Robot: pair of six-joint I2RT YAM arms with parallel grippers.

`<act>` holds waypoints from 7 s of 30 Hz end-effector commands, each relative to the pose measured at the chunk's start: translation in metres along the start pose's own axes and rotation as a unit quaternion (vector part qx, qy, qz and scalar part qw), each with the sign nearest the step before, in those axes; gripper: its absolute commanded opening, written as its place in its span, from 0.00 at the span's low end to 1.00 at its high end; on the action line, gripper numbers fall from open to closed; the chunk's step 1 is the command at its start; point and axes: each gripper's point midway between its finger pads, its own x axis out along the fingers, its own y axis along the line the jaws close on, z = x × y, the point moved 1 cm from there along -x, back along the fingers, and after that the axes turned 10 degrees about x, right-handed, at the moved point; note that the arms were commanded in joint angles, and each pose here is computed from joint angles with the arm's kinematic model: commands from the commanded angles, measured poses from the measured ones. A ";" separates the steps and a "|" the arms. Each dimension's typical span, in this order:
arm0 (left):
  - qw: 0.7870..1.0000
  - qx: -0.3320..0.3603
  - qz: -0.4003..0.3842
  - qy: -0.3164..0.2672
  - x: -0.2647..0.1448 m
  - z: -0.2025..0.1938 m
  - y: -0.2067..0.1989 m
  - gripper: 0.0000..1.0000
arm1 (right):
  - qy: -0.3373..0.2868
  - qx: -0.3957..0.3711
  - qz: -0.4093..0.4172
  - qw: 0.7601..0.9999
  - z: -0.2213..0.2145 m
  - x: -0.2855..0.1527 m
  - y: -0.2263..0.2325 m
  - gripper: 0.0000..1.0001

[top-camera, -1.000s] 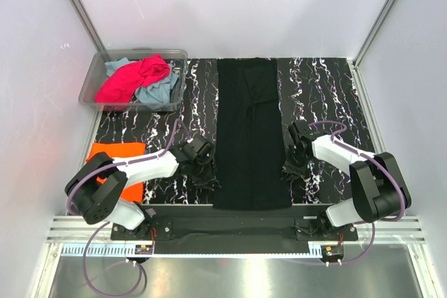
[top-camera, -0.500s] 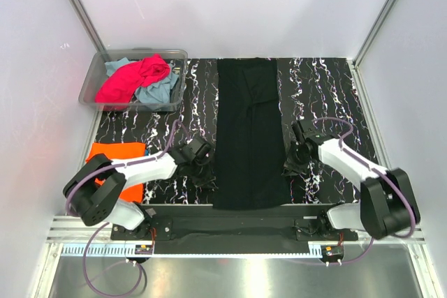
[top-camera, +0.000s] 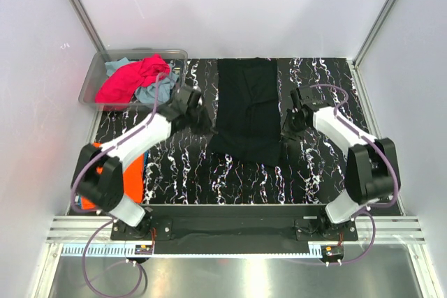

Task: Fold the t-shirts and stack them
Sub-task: Fold the tshirt

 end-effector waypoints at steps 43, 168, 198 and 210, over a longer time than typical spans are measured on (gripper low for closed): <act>0.999 0.032 -0.006 0.043 0.110 0.124 0.012 0.31 | 0.019 0.036 0.091 0.995 0.170 0.068 0.046 0.42; 0.990 0.130 -0.022 0.053 0.047 0.041 -0.002 0.76 | 0.035 0.040 0.170 0.984 0.102 0.002 0.001 0.61; 0.990 0.030 -0.042 0.130 0.109 0.005 0.034 0.36 | 0.103 0.060 0.098 0.988 0.069 0.067 -0.026 0.14; 0.986 0.034 -0.044 0.155 0.072 -0.036 0.043 0.00 | 0.114 0.140 0.046 0.982 -0.005 0.032 -0.057 0.00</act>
